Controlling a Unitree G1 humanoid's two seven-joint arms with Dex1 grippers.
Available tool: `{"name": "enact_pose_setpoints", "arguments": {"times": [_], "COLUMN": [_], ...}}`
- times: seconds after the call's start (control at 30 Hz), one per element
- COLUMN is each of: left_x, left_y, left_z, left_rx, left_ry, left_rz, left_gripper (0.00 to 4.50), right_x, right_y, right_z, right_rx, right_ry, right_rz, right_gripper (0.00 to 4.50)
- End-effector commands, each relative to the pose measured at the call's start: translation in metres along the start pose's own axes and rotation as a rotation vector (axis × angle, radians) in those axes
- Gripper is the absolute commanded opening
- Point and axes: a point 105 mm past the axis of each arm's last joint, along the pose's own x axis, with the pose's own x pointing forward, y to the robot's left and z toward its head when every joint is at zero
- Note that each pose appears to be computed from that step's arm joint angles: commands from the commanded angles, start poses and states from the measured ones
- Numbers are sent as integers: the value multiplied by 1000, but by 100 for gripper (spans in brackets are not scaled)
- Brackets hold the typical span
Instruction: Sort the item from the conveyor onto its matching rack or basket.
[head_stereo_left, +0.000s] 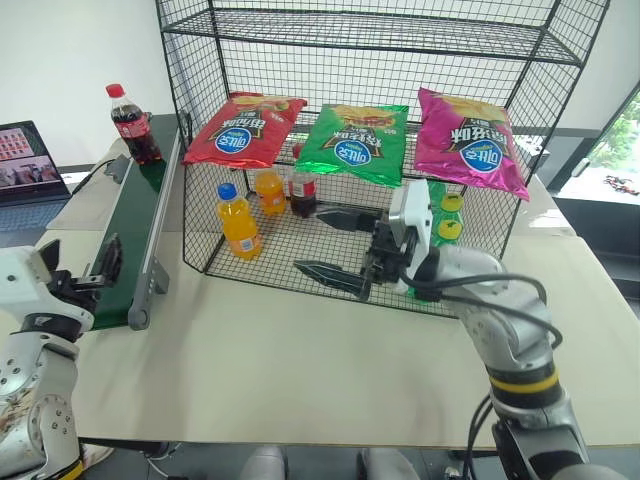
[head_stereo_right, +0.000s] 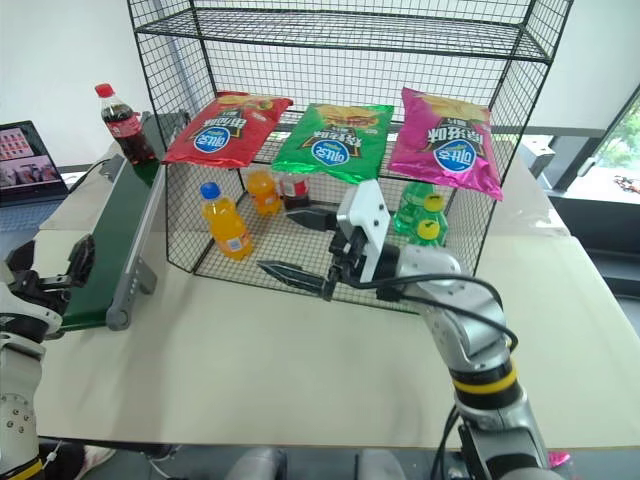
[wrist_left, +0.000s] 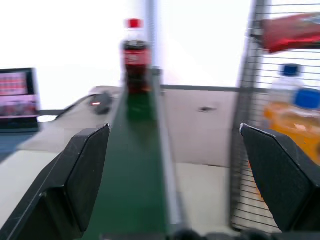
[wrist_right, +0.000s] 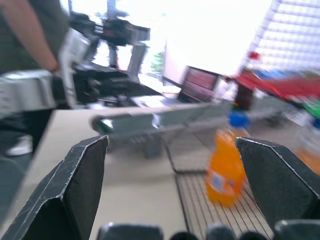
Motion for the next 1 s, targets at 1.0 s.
{"name": "enact_pose_setpoints", "arguments": {"times": [1.0], "left_x": [13], "left_y": [11], "left_z": [-11], "left_rx": [37], "left_ry": [75], "left_rz": [21], "left_gripper": [442], "right_x": [19], "right_y": [19], "right_z": [40], "right_rx": [-14], "right_ry": [-135], "right_rz": [272], "right_gripper": [450]}}
